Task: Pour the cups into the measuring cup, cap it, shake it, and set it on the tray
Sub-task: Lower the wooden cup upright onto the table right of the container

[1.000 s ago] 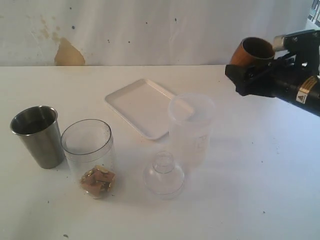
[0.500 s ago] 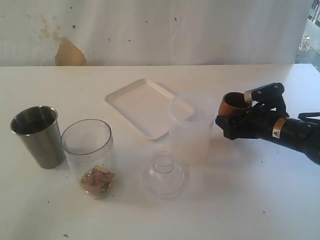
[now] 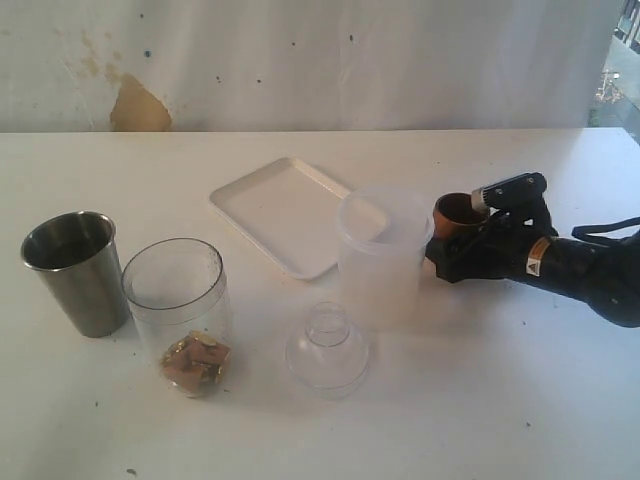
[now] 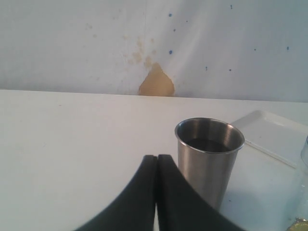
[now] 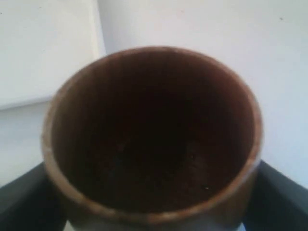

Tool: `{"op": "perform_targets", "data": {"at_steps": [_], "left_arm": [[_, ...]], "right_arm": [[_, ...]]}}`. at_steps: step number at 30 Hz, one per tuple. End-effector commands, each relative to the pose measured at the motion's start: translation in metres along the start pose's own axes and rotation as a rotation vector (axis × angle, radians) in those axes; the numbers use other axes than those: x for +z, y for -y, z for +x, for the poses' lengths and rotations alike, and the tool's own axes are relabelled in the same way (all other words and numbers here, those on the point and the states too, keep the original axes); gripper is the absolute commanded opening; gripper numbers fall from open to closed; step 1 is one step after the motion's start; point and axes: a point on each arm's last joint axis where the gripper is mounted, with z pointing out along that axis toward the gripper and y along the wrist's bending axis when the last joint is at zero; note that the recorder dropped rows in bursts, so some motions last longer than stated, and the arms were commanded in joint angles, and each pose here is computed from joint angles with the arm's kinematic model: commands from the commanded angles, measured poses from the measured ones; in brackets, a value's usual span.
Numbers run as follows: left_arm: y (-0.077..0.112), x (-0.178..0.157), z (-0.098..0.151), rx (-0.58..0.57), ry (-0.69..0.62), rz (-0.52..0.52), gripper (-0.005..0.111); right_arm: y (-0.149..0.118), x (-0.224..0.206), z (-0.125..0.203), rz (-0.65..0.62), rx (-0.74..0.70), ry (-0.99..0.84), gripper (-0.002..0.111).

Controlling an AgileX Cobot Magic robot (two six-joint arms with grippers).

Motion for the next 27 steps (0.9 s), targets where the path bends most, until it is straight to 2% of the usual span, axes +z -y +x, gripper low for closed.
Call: {"op": "perform_targets", "data": {"at_steps": [1,4,27], "left_arm": [[0.0,0.0,0.0,-0.007,0.009,-0.001,0.001],[0.0,0.0,0.0,-0.007,0.009,-0.001,0.001],[0.0,0.0,0.0,-0.007,0.009,-0.001,0.001]], "right_arm": [[-0.005,0.011,0.002,0.016,-0.023,-0.085,0.078],[-0.005,0.013,0.002,0.029,-0.033,-0.125,0.086],[-0.006,-0.009,-0.042,0.072,-0.019,-0.073,0.086]]}}
